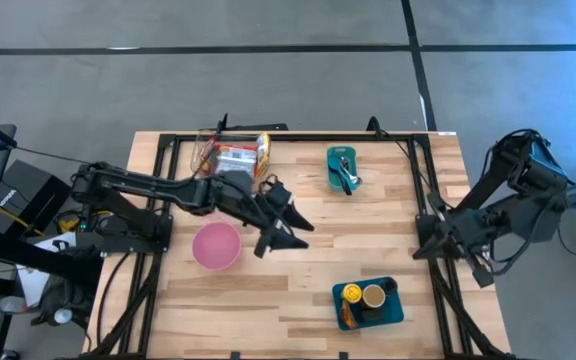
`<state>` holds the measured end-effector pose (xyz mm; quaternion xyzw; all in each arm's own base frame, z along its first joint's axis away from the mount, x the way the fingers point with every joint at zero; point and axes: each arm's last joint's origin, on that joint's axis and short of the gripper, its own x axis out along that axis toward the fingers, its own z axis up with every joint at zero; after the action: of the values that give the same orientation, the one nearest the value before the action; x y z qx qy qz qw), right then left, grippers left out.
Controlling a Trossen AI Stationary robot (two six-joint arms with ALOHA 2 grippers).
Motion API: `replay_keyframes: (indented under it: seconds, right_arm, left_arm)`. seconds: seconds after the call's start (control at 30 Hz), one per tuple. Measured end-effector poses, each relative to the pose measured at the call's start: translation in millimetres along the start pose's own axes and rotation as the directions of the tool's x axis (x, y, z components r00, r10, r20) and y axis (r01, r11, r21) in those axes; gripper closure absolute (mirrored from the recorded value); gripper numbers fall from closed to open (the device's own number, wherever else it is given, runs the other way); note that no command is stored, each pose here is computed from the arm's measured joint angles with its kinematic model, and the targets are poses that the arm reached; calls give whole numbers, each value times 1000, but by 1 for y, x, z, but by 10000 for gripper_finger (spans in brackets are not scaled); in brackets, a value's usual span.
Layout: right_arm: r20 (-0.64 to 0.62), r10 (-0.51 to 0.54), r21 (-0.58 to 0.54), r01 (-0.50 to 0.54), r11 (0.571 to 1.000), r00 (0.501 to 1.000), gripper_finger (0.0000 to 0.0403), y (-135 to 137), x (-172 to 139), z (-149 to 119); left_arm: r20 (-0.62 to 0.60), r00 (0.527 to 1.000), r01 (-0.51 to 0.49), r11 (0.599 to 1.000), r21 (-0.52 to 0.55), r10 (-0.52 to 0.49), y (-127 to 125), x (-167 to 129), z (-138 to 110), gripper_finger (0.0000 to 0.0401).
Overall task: Pick & Place Food Item
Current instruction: Return to Home Position
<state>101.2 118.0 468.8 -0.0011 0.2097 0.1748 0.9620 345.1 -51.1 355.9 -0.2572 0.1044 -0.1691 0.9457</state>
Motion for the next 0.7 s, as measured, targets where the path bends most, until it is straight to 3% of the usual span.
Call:
replay_keyframes:
  seconds: [0.4,0.6,0.7]
  right_arm:
    - [203,84,104,-107,989,976,403,-19,-2,-52]
    - [333,240,58,-274,960,912,403,-20,0,-71]
    - [380,271,32,-306,952,884,403,-21,1,-80]
  left_arm:
    - [176,979,53,963,266,-102,-47,-77,43,130]
    - [197,973,48,945,323,-116,-62,-110,50,130]
    - [213,969,46,936,350,-127,-68,-123,53,130]
